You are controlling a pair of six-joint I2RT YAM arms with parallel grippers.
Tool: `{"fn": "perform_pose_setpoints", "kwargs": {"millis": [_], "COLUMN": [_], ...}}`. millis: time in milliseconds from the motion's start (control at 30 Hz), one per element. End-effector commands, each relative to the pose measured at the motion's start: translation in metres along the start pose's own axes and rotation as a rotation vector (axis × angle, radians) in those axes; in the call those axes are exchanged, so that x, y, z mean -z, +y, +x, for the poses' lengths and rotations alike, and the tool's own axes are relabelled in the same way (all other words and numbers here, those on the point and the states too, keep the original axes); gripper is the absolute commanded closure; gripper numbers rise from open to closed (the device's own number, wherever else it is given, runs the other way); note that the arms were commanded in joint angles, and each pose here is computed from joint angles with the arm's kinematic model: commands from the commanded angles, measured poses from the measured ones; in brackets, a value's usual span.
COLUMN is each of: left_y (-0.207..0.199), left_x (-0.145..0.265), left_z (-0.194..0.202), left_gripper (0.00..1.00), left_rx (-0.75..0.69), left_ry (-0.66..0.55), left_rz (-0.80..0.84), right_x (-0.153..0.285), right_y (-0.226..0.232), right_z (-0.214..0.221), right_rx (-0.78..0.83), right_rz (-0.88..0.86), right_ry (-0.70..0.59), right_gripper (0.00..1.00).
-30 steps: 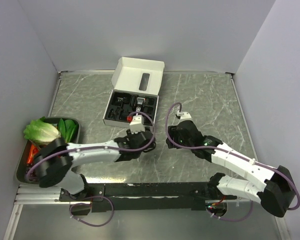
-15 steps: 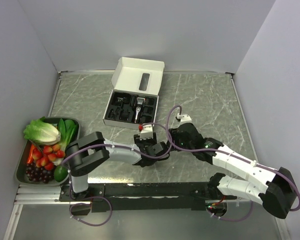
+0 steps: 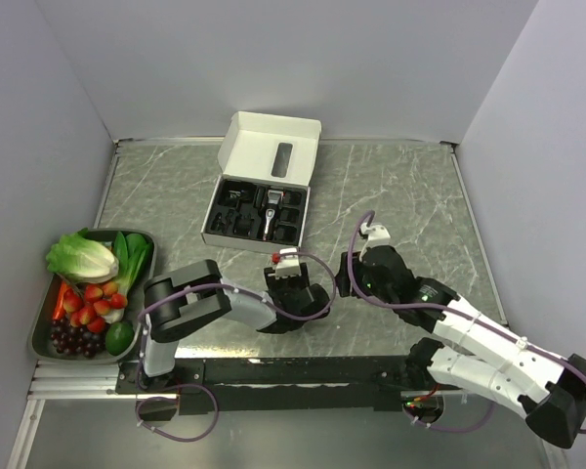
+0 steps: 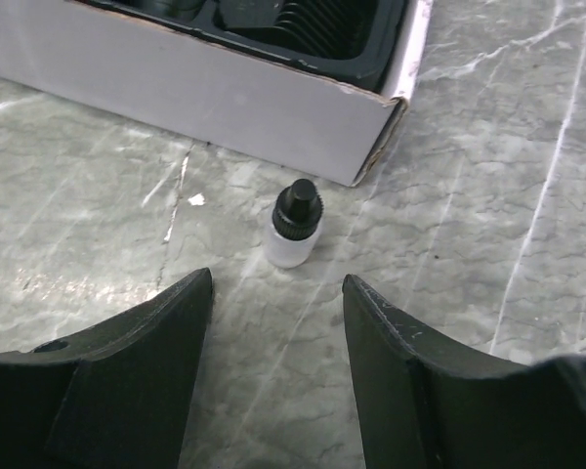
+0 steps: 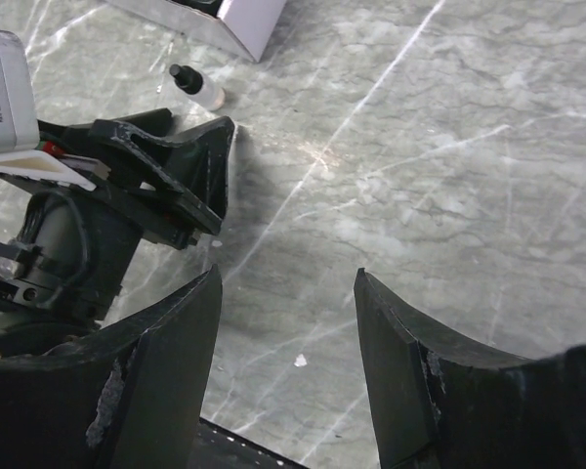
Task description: Sort the hair-cutting tools
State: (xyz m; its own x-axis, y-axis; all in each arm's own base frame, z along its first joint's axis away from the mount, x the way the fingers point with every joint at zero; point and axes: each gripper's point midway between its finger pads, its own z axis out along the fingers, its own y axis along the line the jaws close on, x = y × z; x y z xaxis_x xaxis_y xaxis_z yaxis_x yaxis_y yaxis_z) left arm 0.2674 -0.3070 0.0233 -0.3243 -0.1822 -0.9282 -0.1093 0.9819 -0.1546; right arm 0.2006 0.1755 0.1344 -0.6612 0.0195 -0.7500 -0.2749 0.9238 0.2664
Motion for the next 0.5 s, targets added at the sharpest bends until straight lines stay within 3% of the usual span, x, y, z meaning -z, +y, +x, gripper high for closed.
{"fn": "perform_pose_setpoints", "kwargs": {"millis": [0,467], "left_y": [-0.015,-0.012], "left_x": [-0.001,-0.011], "left_z": [0.017,0.022], "left_gripper": [0.38,0.39], "left_rx": [0.010,-0.069], "left_ry": [0.037,0.005], "left_rz": [0.070,0.026], "right_x": [0.005,0.002], "right_y": [-0.007,-0.004], "right_z": [0.003,0.009], "right_rx": [-0.006,-0.011], "right_rz": [0.028,0.009], "right_ry": [-0.005,0.008], "right_gripper": [0.35,0.36]}}
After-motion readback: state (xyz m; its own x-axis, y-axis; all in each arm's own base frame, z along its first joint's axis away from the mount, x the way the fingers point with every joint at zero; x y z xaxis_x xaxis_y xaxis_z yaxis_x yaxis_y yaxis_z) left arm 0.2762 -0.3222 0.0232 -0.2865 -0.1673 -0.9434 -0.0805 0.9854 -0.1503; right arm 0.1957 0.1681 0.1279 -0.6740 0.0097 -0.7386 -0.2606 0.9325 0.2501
